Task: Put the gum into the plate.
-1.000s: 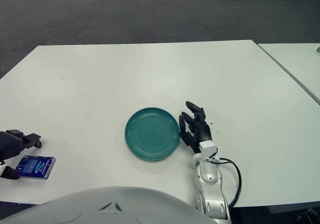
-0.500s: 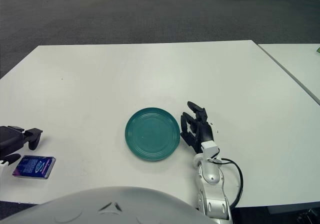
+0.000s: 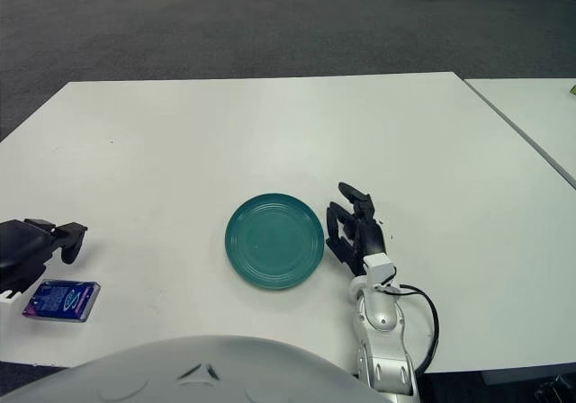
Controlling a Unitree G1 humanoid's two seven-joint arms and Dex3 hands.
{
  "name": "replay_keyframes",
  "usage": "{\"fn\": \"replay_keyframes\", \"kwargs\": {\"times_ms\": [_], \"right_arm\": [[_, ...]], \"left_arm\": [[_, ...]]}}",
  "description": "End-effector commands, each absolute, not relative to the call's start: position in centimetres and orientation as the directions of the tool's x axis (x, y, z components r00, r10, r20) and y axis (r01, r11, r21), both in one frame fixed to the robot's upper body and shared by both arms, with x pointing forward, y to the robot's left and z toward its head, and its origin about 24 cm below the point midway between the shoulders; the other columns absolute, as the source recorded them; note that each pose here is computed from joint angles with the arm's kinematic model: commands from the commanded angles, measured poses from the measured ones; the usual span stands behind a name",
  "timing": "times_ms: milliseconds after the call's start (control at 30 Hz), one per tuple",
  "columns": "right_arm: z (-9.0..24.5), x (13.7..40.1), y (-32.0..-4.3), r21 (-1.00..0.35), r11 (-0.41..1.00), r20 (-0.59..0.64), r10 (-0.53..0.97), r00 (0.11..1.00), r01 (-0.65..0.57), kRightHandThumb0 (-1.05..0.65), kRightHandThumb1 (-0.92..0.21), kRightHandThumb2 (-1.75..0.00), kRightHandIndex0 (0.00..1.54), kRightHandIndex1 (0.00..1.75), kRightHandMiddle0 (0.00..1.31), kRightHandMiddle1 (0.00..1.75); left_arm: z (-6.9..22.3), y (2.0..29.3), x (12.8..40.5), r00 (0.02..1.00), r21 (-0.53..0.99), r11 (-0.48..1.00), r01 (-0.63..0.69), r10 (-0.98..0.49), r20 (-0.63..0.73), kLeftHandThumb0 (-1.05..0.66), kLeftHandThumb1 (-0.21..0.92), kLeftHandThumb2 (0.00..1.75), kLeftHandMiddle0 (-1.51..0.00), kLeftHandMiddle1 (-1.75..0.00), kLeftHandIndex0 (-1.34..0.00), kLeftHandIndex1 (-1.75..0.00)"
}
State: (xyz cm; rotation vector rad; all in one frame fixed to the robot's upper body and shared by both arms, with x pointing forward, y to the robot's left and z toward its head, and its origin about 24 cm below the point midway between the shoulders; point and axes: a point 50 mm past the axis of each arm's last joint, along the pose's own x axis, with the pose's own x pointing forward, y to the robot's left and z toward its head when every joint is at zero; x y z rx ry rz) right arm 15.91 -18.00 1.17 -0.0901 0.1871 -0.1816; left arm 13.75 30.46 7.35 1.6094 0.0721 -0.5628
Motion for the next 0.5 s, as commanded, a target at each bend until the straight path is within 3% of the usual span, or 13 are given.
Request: {"fn": "replay_keyframes", "kwargs": {"times_ms": [0, 467], "right_arm": [[-0.58, 14.64, -18.92, -0.144, 0.971, -0.290, -0.225, 0.930, 0.190, -0.73, -0.92, -0.63, 0.29, 0.30, 0.00, 0.73], [-0.61, 14.63, -19.03, -0.146, 0.971, -0.291, -0.225, 0.930, 0.189, -0.74, -0.92, -0.63, 0.27, 0.30, 0.00, 0.74]], "left_arm": [[7.79, 30.51, 13.98, 0.889, 0.930, -0.123, 0.345, -0.274, -0.366, 0.00, -0.01, 1.64, -0.90, -1.61, -0.63, -1.75], [8.17, 30.10, 13.86, 0.867, 0.908, -0.069, 0.413, -0.278, -0.415, 0.00, -0.01, 1.64, -0.89, -1.62, -0.63, -1.75]]}}
